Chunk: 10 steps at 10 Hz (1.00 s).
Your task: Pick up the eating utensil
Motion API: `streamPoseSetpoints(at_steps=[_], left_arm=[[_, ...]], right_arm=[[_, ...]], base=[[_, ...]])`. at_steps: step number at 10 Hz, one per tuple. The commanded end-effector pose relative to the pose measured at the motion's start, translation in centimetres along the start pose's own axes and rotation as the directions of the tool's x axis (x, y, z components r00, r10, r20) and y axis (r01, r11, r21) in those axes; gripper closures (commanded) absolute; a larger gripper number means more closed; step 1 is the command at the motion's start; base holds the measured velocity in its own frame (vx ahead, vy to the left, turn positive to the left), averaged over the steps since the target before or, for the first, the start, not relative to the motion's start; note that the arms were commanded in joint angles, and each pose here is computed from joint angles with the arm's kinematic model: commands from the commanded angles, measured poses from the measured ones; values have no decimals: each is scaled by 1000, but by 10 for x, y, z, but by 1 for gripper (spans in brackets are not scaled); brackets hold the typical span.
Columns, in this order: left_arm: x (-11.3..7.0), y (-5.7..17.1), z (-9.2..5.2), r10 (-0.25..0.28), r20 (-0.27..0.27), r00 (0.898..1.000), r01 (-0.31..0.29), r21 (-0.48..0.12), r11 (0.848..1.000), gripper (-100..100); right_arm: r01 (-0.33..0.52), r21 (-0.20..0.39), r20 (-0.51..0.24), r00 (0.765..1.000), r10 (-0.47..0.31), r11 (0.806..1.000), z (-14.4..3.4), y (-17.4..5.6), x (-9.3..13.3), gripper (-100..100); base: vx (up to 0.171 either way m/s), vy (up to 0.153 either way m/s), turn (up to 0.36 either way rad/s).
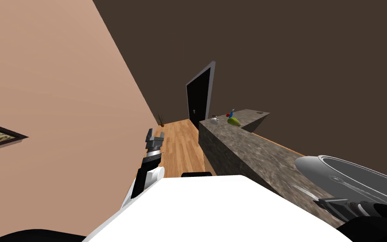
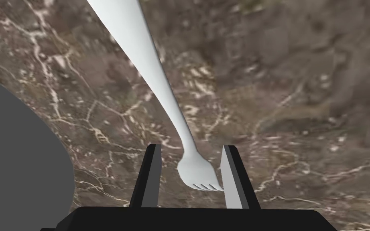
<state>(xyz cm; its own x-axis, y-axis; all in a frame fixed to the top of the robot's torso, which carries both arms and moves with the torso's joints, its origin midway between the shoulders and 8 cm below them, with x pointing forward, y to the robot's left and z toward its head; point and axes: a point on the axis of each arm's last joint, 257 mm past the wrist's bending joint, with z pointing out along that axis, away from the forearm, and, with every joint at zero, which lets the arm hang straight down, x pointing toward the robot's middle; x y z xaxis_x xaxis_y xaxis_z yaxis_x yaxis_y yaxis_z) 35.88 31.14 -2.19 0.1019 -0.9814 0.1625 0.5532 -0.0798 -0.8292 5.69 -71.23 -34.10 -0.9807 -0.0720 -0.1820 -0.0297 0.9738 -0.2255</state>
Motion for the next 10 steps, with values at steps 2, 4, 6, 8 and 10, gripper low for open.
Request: streamPoseSetpoints(at_steps=[2, 4, 6, 8, 10], left_arm=[[0, 0, 0, 0, 0, 1000, 0, 0, 1000, 0], [0, 0, 0, 0, 0, 1000, 0, 0, 1000, 0], [0, 0, 0, 0, 0, 1000, 0, 0, 1000, 0], [0, 0, 0, 0, 0, 1000, 0, 0, 1000, 0], [0, 0, 0, 0, 0, 1000, 0, 0, 1000, 0]], right_arm=[[0, 0, 0, 1000, 0, 1000, 0, 0, 0, 100], [19, -12, 5, 1000, -19, 1000, 0, 2, 1, 100], [67, -28, 17, 998, -67, 997, -4, 1, 2, 100], [111, -33, 26, 994, -110, 993, -6, 0, 2, 100], [141, -38, 34, 990, -140, 989, -8, -1, 3, 100]], base=[[0, 0, 0], [58, -13, -118], [235, 1, -355], [147, 14, -141], [157, 24, -218]])
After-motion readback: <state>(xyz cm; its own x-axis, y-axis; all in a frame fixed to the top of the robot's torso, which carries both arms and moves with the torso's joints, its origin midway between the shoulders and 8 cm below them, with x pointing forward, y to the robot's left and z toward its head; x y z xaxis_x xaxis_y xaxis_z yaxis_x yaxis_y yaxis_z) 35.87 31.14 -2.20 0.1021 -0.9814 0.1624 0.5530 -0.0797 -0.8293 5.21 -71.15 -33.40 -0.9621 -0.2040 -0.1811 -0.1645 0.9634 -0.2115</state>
